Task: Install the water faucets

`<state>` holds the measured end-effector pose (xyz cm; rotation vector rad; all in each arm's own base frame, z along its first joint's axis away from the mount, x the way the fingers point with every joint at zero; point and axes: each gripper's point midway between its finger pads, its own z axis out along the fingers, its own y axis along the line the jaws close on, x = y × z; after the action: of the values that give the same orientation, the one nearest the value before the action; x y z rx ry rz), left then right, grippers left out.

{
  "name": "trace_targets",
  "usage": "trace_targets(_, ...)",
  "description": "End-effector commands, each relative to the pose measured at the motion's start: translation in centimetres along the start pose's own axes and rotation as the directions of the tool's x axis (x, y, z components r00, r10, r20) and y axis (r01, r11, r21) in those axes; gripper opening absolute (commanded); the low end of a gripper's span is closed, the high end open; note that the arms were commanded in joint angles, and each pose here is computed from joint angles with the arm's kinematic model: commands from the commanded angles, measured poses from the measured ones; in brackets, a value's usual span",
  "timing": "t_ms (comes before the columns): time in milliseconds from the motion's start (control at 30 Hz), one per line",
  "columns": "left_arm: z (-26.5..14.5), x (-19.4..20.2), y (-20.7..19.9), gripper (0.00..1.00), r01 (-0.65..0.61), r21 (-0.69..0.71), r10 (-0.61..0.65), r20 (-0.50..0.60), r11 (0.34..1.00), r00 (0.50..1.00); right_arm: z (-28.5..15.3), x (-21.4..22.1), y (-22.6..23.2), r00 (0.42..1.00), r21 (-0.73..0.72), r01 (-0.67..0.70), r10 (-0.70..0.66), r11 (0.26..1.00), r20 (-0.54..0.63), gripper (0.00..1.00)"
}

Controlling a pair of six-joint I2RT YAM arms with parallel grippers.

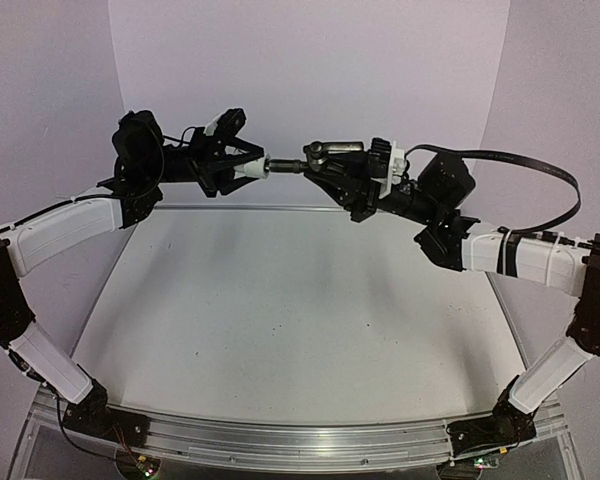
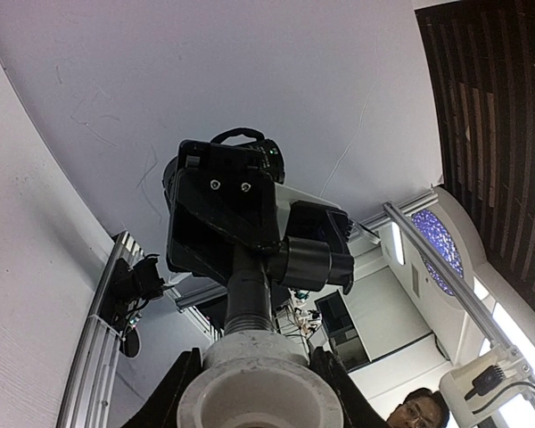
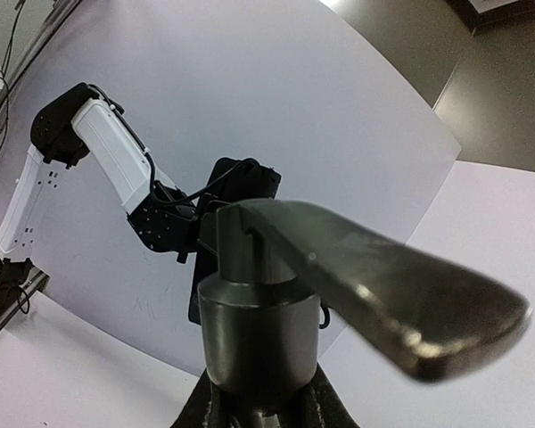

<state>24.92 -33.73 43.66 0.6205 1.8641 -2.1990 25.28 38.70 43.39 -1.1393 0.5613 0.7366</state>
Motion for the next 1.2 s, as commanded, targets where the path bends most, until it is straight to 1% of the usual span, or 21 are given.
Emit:
trace_targets(0, -0.3, 0.2, -4.1, 0.0, -0.118, 0.046, 0.117, 0.013, 0.992, 0.993, 0.8, -4.1, -1.3, 0.991, 0.024, 0.071, -0.074, 0.997, 0.112, 0.0)
trace_targets(733, -0.5, 0.4, -5.1, 0.0, -0.162, 0.054, 0.161, 0.02, 0.985, 0.987, 1.6, -2.9, -1.3, 0.994, 0.048, 0.054, -0.058, 0.997, 0.097, 0.0)
trace_targets(1000, -0.4, 0.3, -5.1, 0.0, -0.161, 0.055, 0.16, 0.02, 0.985, 0.987, 2.1, -3.0, -1.2, 0.993, 0.048, 0.047, -0.052, 0.998, 0.108, 0.0)
trace_targets(1167, -0.4, 0.3, -4.9, 0.0, -0.183, 0.052, 0.182, 0.024, 0.982, 0.983, 2.5, -3.2, -1.7, 0.994, 0.053, 0.004, -0.01, 0.999, 0.107, 0.0)
